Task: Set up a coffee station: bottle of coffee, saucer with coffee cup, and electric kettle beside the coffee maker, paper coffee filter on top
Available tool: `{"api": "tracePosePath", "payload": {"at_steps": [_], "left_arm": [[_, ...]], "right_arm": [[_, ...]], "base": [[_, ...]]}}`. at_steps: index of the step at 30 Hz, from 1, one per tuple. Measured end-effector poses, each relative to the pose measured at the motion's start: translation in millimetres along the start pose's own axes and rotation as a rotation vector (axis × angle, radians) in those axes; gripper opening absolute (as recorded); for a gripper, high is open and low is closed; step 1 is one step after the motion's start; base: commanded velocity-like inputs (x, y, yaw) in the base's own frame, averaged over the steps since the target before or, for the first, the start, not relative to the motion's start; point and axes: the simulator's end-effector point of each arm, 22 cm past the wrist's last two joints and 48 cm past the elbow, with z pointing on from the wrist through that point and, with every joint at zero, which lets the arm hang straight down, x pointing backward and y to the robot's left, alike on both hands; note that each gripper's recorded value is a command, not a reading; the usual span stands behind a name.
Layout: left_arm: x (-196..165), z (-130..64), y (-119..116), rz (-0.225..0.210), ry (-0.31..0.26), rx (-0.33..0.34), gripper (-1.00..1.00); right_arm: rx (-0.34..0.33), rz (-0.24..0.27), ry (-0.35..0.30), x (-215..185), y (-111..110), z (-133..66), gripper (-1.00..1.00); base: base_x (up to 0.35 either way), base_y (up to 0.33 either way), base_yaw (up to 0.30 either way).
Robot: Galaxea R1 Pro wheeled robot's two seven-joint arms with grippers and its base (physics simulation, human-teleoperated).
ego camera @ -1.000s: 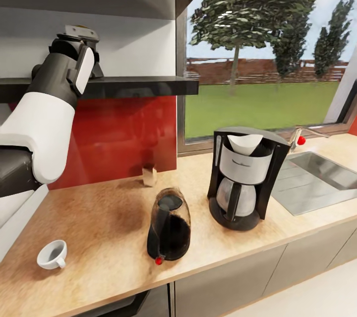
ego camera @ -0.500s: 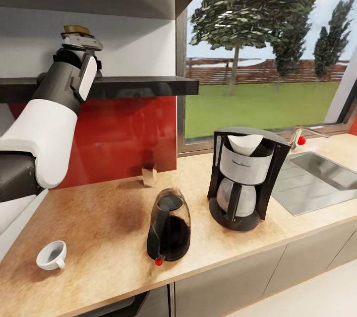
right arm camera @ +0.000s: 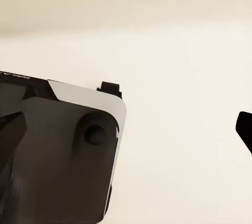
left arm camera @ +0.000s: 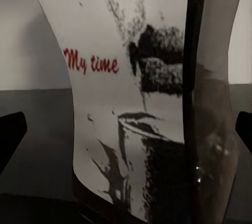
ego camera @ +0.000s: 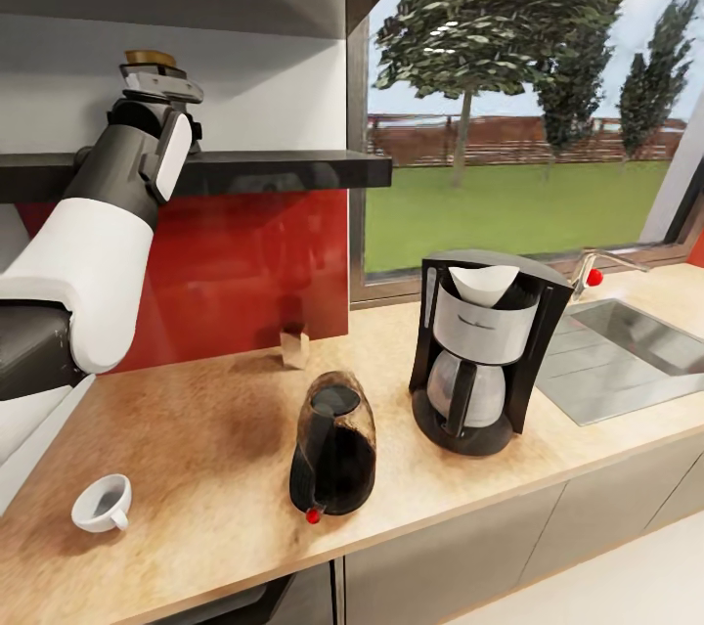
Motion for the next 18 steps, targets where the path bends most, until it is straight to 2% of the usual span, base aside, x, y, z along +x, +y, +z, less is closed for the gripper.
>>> {"api": "tracePosePath", "payload": {"at_steps": [6,18], "left_arm": [[-0.5,-0.4,-0.1,0.001,-0.002,-0.001,1.0],[-0.9,-0.4,-0.7,0.002,-0.003,0.001,1.0]], "right_arm": [[0.0,0.0,0.001,1.0,0.3,0.0,1.0],[0.0,0.0,0.002,1.3,0.2,0.0,1.0]], "base": [[0.179,0.0,0.0],[0.018,0.0,0.0]]}}
